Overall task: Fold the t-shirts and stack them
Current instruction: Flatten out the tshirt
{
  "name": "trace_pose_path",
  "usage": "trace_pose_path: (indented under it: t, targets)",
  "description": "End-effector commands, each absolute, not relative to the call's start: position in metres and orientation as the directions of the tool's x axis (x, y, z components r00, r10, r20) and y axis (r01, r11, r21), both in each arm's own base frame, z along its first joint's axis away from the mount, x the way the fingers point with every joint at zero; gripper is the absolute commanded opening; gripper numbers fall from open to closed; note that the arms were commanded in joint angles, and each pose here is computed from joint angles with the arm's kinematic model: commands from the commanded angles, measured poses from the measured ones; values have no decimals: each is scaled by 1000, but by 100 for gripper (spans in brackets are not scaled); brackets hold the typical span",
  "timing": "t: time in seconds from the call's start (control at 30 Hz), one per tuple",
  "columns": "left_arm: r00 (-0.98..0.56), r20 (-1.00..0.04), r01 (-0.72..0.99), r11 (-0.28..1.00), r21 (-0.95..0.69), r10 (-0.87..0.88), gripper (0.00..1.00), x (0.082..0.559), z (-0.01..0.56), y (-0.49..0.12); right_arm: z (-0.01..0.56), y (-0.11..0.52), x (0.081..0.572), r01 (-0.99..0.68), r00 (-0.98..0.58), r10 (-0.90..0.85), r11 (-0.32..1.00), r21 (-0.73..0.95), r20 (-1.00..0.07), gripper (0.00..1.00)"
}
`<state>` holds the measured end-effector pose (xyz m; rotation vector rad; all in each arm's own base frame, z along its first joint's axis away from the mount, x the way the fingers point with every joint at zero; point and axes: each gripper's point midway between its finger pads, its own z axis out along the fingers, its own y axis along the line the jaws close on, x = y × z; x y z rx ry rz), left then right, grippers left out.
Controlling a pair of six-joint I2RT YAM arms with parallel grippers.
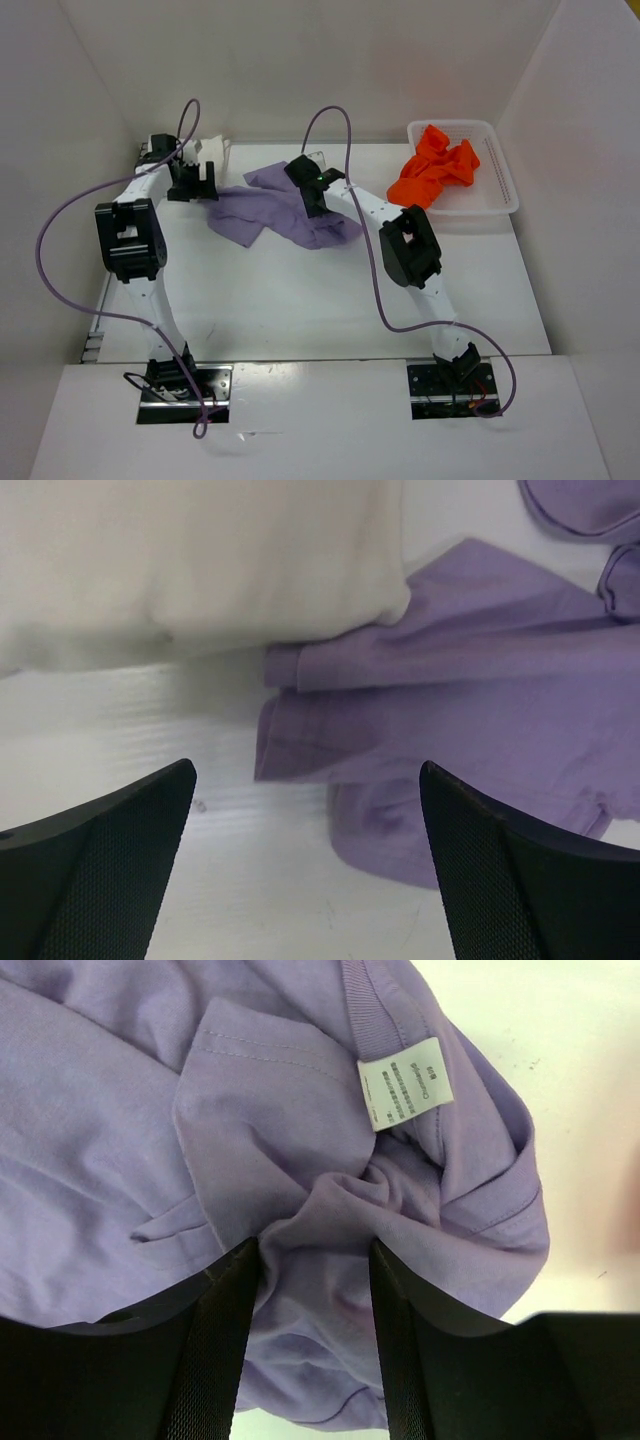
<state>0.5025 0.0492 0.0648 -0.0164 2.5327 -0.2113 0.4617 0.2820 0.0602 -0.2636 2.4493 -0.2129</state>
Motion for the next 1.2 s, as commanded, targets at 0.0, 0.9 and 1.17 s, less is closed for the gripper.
trace_pose_path:
  t: [0.0, 0.9, 1.17]
  targets:
    - [-812, -577, 53, 974, -221, -86, 98, 521, 64, 37, 93, 277, 456, -113, -739, -238, 966, -232, -630, 53]
    - [-743, -670, 200, 953, -226, -3, 0, 482, 152, 16, 55, 286, 451, -160, -813, -230, 972, -174, -536, 4]
    - [-555, -830, 216, 972, -93, 43, 0, 476, 276, 26, 212, 214, 487, 20, -631, 18, 1000, 8, -775, 0]
